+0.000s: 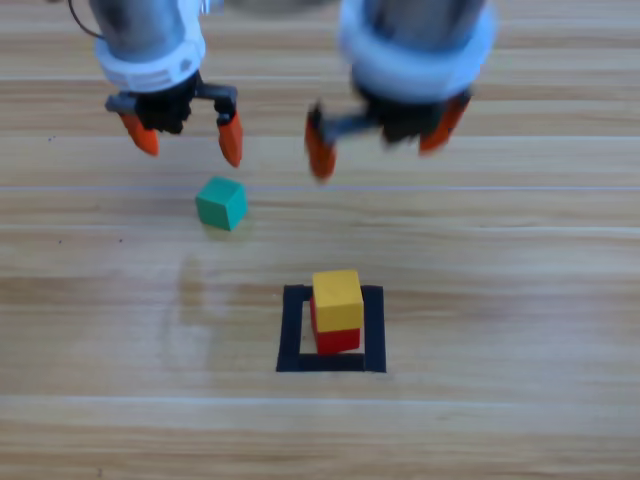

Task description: Stack the blocks in the rectangular block: red at the bottom, yellow in the middle, green on top

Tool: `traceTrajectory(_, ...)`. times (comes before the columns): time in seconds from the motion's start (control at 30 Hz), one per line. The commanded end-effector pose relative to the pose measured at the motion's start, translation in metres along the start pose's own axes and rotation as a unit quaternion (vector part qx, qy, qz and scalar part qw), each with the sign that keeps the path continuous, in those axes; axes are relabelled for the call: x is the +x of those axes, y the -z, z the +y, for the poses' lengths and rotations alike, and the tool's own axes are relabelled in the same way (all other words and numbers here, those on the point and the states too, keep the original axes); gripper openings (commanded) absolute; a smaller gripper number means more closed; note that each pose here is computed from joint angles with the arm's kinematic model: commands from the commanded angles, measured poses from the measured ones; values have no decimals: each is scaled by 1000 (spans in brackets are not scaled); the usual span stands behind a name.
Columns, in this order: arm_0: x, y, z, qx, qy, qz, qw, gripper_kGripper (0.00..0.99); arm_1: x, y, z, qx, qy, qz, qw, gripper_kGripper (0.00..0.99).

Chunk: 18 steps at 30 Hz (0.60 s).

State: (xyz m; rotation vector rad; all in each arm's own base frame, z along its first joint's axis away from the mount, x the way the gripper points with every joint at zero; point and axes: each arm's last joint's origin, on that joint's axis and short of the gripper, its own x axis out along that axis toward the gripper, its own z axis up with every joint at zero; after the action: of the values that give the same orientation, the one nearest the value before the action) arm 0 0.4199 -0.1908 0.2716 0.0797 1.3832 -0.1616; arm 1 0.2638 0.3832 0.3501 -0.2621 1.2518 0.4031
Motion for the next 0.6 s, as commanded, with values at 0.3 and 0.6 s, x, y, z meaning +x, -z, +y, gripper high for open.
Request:
traceTrajectory(0.3, 90, -13, -30, 24, -18, 64, 997, 971, -56, 148, -143, -169, -169, -207, 949, 983)
traceTrajectory(0.6, 102, -15, -36, 25, -20, 68, 997, 954, -21, 152, -144, -222, -127, -156, 954, 985)
